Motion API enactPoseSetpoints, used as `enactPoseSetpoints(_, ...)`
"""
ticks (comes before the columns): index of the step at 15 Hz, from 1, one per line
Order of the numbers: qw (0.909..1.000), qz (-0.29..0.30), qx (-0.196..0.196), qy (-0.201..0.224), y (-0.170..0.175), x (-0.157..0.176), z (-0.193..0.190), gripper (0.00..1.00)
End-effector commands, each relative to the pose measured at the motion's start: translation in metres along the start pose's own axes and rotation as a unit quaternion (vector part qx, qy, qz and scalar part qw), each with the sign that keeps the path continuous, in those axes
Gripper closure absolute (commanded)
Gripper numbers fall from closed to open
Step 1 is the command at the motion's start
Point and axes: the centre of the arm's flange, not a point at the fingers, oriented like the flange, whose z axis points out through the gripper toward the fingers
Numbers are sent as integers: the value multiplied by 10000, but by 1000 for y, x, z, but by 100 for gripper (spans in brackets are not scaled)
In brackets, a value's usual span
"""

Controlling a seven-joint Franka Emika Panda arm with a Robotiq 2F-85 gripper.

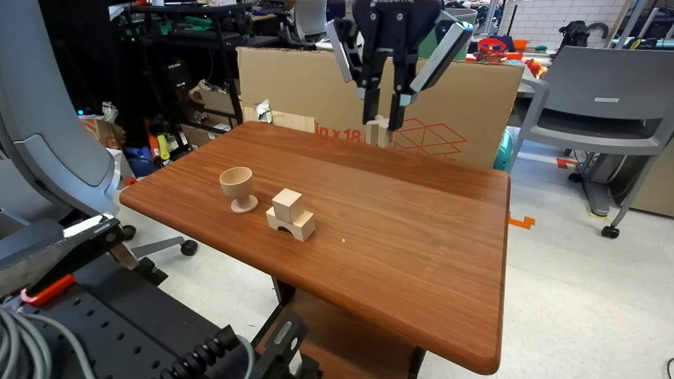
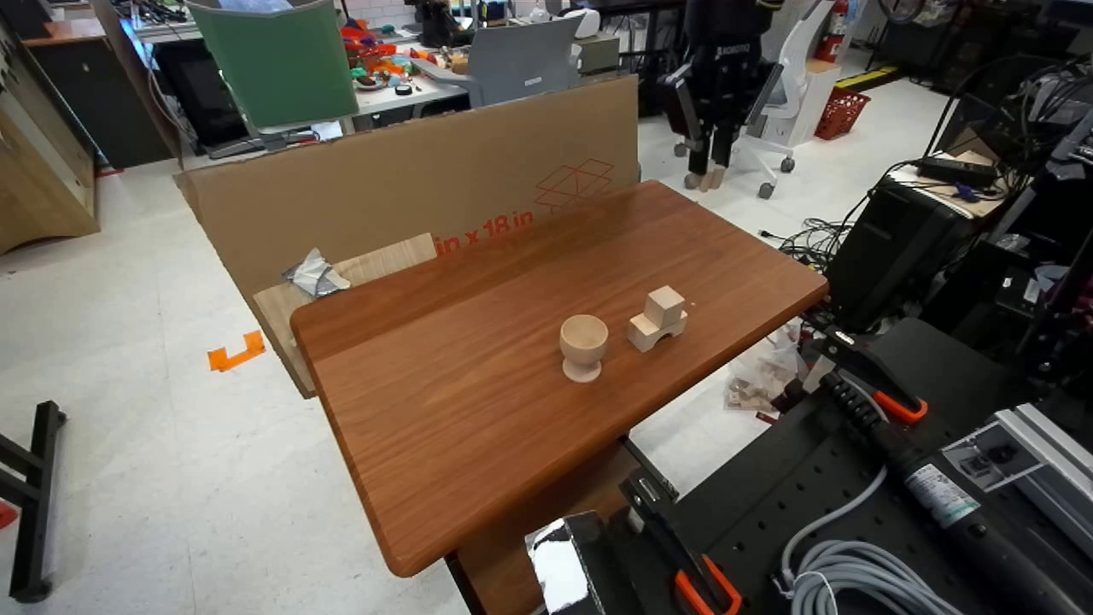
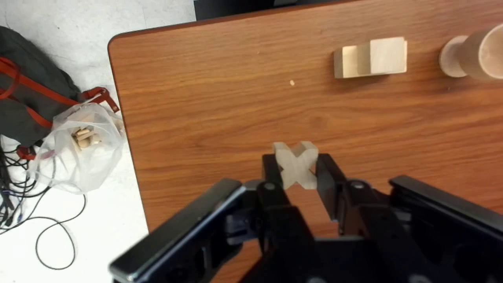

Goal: Remove the X shaped block from the top of the stack

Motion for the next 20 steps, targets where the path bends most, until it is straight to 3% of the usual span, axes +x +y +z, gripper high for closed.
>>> enactPoseSetpoints(1,9993,286,81,-232,12,66,10,93)
enactPoseSetpoints(9,9969,520,-198,-556,9,139,64,93)
enactPoseSetpoints(17,9943,488,-370,-872,-5,153,122,93)
enactPoseSetpoints(20,9935,457,-362,-976,-10,151,119,93)
